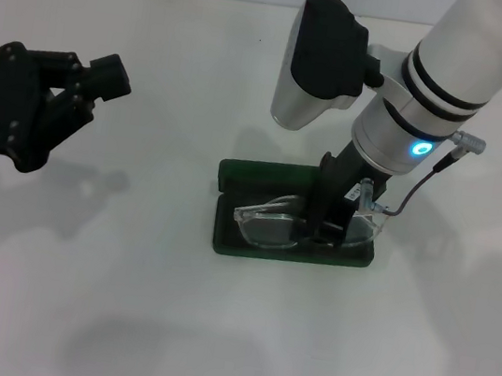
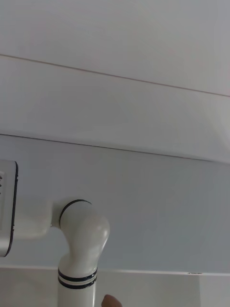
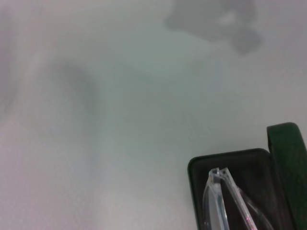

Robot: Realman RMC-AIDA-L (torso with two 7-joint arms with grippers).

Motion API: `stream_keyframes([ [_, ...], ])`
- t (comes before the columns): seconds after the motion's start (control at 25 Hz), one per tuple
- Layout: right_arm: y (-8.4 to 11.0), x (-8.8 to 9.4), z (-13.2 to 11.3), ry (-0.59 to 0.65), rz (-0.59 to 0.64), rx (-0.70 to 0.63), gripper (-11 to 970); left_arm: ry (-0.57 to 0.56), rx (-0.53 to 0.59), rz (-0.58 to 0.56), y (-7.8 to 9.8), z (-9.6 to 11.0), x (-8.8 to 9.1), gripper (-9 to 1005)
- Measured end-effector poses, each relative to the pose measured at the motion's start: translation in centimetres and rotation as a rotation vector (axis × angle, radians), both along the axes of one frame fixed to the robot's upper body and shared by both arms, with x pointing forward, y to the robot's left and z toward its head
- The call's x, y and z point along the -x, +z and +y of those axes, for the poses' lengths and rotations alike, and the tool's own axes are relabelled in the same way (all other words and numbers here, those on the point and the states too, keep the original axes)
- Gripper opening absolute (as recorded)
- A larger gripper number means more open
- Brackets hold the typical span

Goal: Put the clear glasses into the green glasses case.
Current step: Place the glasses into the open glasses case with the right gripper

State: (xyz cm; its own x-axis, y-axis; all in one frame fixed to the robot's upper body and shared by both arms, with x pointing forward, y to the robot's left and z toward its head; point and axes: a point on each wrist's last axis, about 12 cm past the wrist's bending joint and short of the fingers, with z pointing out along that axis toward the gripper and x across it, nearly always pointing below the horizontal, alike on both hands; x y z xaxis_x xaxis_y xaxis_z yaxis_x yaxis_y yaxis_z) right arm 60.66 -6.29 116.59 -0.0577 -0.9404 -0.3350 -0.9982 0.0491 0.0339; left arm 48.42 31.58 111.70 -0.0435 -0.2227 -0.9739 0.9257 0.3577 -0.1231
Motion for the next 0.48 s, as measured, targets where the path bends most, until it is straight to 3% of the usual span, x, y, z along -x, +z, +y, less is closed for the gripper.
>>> stream_keyframes([
  [0.48, 0.1, -0.03, 0.11, 0.001, -0.007, -0.005, 141, -0.004, 0.0, 0.002, -0.04, -0.1, 0.01, 88],
])
